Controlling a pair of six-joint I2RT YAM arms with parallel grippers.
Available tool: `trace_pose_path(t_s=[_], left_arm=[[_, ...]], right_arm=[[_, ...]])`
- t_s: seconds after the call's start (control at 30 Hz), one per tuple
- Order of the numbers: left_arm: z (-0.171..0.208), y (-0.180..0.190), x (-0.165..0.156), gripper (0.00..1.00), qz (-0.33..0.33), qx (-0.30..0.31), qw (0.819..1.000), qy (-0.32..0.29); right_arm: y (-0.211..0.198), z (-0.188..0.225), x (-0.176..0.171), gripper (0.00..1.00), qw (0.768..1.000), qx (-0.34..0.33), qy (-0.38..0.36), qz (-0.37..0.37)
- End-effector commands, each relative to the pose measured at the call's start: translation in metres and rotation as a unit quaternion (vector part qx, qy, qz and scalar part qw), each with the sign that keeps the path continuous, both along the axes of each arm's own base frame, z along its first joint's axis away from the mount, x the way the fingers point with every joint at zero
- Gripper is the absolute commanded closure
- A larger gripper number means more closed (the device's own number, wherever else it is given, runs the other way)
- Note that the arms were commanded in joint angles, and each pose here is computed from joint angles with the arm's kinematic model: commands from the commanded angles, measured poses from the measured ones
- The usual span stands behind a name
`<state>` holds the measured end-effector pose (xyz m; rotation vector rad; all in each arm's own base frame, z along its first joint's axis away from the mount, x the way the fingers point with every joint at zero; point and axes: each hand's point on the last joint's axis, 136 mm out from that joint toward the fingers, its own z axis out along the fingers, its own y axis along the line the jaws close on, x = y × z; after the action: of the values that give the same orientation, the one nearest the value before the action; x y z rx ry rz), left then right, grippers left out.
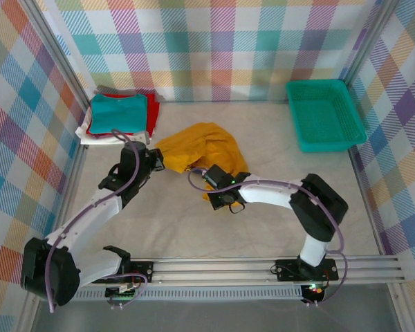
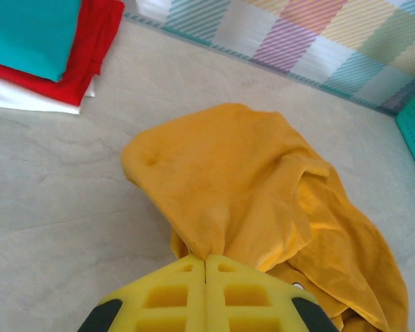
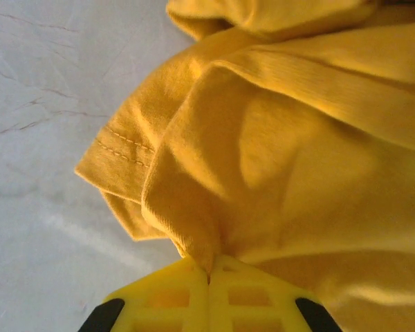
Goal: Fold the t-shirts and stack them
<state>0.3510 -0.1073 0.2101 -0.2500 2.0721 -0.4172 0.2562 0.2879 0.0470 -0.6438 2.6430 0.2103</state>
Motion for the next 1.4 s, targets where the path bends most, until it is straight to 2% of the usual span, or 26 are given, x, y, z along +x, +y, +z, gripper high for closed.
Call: trace_pose_path(t_s=[0.0,0.2,0.43,0.53,0.63,0.7,0.8,0.87,1.0,1.1,1.13,1.17,1.2,1.23,1.27,1.37], left_arm=[[0.024,0.024,-0.019,1.00,0.034,0.002,0.999,-0.025],[0.071,0.058,-0.081,1.00,0.057,0.020,0.995,-0.075],[0.171,0.090,-0.156,1.00,0.068,0.022,0.977,-0.203],[0.219,0.099,-0.170,1.00,0.072,0.042,0.967,-0.242],[0.256,0.097,-0.161,1.00,0.068,0.070,0.966,-0.241],[0.266,0.098,-0.140,1.00,0.087,0.092,0.969,-0.212],[0.271,0.086,-0.089,1.00,0.086,0.128,0.975,-0.158],[0.267,0.072,-0.051,1.00,0.074,0.146,0.978,-0.131],[0.238,0.059,0.035,1.00,0.056,0.165,0.982,-0.079],[0.202,0.054,0.109,1.00,0.036,0.159,0.985,-0.050],[0.191,0.051,0.136,0.96,0.034,0.166,0.985,-0.041],[0.178,0.047,0.158,0.71,0.025,0.172,0.984,-0.029],[0.182,0.040,0.177,0.50,0.012,0.173,0.984,-0.034],[0.172,0.033,0.196,0.39,0.001,0.171,0.985,-0.021],[0.165,0.031,0.210,0.32,0.001,0.169,0.986,-0.008],[0.164,0.026,0.218,0.26,-0.001,0.153,0.988,0.000]], right_arm=[[-0.021,0.057,0.000,1.00,0.998,0.053,-0.031,-0.003],[-0.078,0.163,-0.015,1.00,0.981,0.109,-0.160,-0.007],[-0.160,0.273,-0.050,1.00,0.935,0.153,-0.313,-0.068],[-0.184,0.312,-0.057,1.00,0.913,0.155,-0.367,-0.086],[-0.194,0.349,-0.053,1.00,0.892,0.150,-0.417,-0.095],[-0.199,0.378,-0.044,1.00,0.872,0.133,-0.458,-0.110],[-0.191,0.415,-0.019,1.00,0.845,0.084,-0.516,-0.109],[-0.180,0.426,0.005,1.00,0.839,0.061,-0.530,-0.108],[-0.181,0.396,0.094,1.00,0.867,0.065,-0.473,-0.142],[-0.198,0.360,0.177,1.00,0.873,0.033,-0.447,-0.190],[-0.204,0.345,0.205,1.00,0.883,0.042,-0.419,-0.208],[-0.205,0.332,0.228,1.00,0.893,0.050,-0.394,-0.214],[-0.206,0.321,0.250,0.77,0.901,0.051,-0.371,-0.218],[-0.206,0.305,0.270,0.54,0.907,0.040,-0.351,-0.229],[-0.209,0.295,0.284,0.43,0.908,0.031,-0.340,-0.242],[-0.212,0.293,0.293,0.22,0.909,0.049,-0.318,-0.264]])
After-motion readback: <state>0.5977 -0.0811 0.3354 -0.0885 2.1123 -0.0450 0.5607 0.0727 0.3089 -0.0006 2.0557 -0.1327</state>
